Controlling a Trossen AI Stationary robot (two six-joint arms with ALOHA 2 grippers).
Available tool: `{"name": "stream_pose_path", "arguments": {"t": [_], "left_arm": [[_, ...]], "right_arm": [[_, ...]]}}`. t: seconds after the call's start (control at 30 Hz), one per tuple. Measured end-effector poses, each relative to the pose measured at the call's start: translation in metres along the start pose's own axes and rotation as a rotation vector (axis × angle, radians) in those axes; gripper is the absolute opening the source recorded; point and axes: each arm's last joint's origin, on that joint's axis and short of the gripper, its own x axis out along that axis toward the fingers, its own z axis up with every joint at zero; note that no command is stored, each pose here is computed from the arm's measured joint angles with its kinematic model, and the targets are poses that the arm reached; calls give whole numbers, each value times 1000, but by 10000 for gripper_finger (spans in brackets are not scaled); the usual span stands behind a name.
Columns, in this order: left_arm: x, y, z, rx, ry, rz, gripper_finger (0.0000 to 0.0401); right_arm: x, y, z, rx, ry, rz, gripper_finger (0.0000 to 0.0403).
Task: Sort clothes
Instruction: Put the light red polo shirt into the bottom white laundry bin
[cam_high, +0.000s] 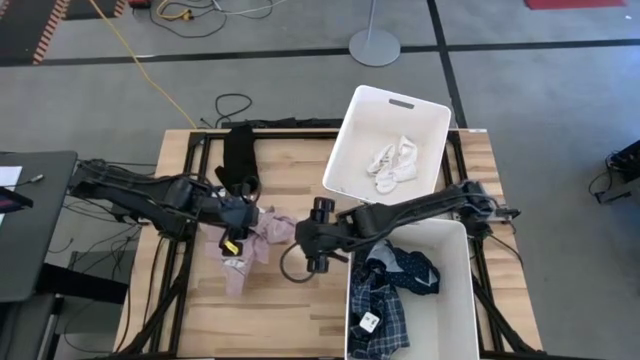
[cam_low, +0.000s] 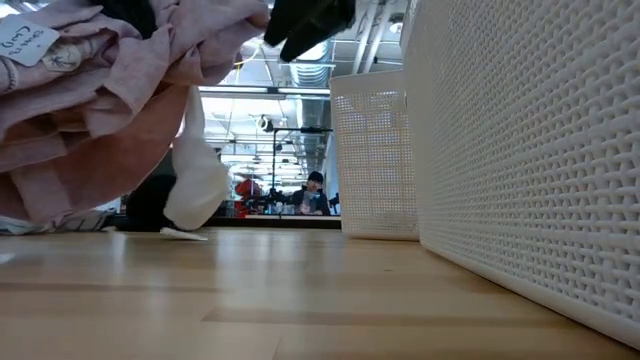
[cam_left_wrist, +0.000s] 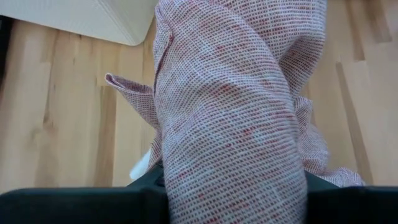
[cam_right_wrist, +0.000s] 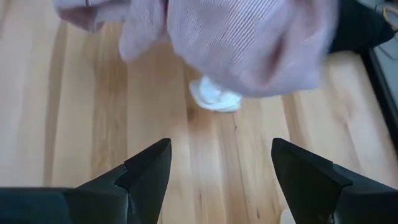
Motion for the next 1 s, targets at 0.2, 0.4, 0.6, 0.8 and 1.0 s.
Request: {"name": "stream_pose_path", "arguments": {"t": [0.2,0.4,0.6,0.8,1.0], "left_arm": [[-9,2,2,-1,-23,13,116],[-35,0,19,33,-132,9,116],[-64,-4,35,81,-247,7,116],[-78,-6,42,112,-321,17,116],[-79,-9,43,125,-334,9,116]], "right_arm": [[16,0,1,9,-9,20,292],[18,-6,11,20,-87,21,292],[21,-14,17,32,-133,13,292],[19,-15,28,20,-245,14,292],[22,-20,25,13,-208,2,213]]}}
